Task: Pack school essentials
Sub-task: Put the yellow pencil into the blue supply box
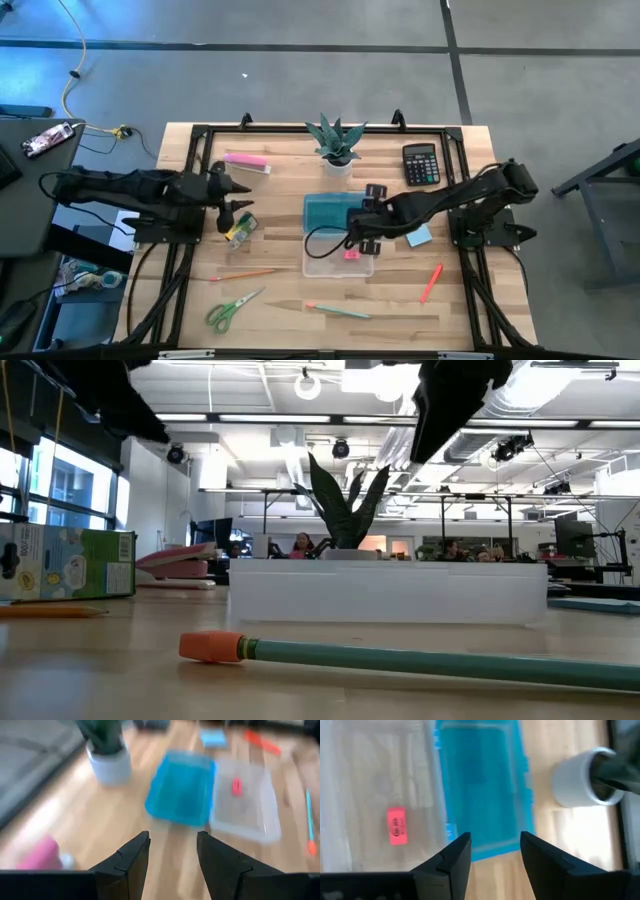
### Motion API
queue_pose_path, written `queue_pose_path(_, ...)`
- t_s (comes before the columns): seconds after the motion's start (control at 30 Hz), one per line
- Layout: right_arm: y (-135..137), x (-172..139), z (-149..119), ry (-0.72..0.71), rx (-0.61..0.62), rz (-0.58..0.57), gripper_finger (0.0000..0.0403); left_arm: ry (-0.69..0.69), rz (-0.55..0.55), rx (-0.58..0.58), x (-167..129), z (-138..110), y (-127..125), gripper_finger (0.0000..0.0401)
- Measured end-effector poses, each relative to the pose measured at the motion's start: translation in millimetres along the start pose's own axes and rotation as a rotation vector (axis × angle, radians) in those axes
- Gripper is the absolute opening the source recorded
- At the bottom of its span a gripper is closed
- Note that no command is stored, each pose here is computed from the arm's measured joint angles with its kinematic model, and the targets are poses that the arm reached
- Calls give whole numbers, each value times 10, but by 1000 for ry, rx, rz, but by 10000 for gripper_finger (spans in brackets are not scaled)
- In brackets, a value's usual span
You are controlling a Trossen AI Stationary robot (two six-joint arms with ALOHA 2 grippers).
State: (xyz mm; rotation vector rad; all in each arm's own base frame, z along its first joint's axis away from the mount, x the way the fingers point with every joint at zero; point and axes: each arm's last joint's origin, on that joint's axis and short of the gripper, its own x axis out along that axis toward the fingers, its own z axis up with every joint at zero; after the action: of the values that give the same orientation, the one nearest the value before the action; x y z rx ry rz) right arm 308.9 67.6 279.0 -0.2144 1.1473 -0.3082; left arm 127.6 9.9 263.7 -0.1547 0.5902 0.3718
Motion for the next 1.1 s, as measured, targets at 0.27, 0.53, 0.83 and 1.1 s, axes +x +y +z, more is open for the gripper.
queue_pose_path(0.27, -258, -300, -92, -70, 70, -94, 160, 363, -107, -76, 190, -100, -224, 149)
queue_pose_path(0.53, -417, -342, -128, -60, 118, -116, 160, 527, -170, -69, 209, -309, -634, 139)
queue_pose_path(0.83, -436, -332, -133, -49, 132, -114, 160, 663, -161, -16, 88, -700, -1116, 131)
queue_pose_path(1.1, -435, -332, -138, -44, 138, -110, 160, 753, -72, -27, 48, -1074, -1411, 131)
